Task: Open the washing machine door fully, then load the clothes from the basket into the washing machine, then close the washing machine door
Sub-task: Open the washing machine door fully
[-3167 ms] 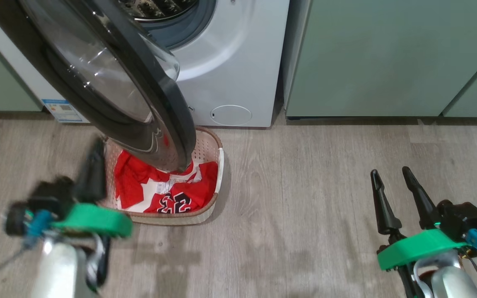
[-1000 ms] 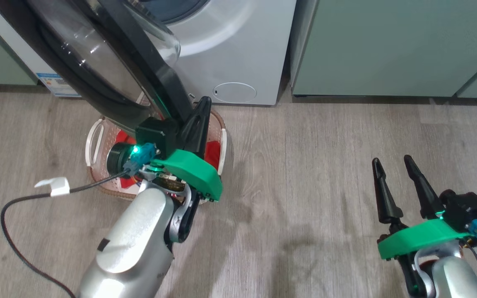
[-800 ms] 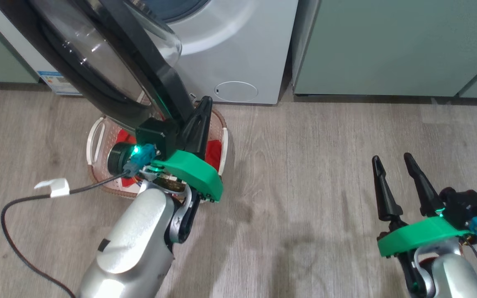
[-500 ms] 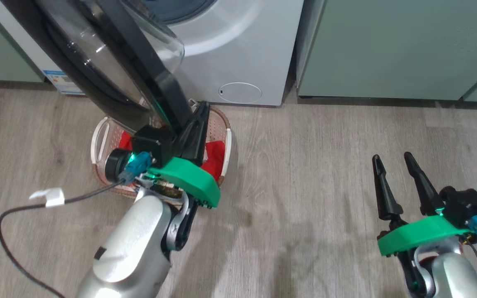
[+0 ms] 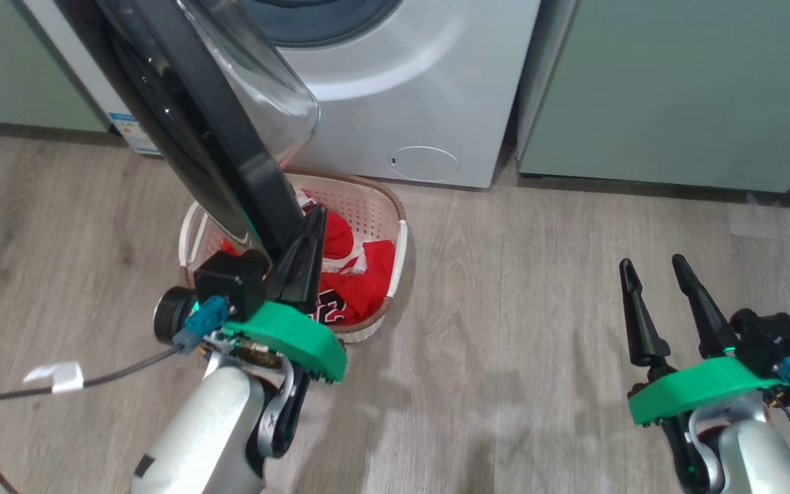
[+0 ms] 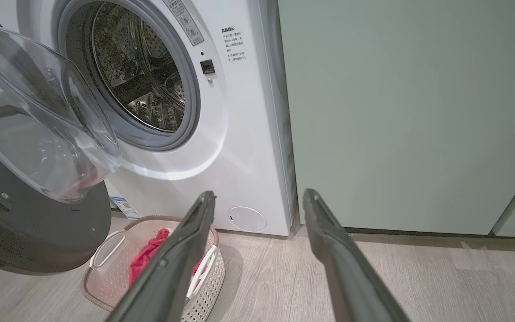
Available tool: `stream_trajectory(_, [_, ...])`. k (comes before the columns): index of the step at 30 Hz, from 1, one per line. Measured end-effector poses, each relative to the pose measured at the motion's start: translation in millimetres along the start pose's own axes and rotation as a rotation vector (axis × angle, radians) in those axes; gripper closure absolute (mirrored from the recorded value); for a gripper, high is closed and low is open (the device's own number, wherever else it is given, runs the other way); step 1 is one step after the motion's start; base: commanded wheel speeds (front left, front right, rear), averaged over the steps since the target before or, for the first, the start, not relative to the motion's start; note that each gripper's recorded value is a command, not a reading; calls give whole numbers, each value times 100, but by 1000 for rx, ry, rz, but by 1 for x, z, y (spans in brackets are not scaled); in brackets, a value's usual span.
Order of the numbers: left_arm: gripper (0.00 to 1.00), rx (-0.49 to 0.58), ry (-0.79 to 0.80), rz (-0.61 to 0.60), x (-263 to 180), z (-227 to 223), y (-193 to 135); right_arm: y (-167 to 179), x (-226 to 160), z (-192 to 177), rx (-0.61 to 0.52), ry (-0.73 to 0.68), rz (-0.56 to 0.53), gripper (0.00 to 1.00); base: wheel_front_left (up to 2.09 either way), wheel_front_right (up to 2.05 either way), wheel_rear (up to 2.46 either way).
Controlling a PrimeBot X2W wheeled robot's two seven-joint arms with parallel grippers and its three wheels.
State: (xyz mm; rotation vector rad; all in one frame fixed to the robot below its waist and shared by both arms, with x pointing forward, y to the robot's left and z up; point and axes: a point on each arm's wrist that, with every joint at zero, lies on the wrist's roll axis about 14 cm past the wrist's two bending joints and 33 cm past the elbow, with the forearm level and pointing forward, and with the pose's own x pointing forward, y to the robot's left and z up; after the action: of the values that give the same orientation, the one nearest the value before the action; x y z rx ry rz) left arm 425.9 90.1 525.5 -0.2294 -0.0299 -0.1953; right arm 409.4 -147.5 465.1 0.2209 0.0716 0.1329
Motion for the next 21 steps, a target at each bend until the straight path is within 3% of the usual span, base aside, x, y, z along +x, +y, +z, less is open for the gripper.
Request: stream_trajectory(21, [100, 16, -37, 278, -66, 19, 72, 52, 24, -10, 2, 40, 151, 0, 0, 0, 0])
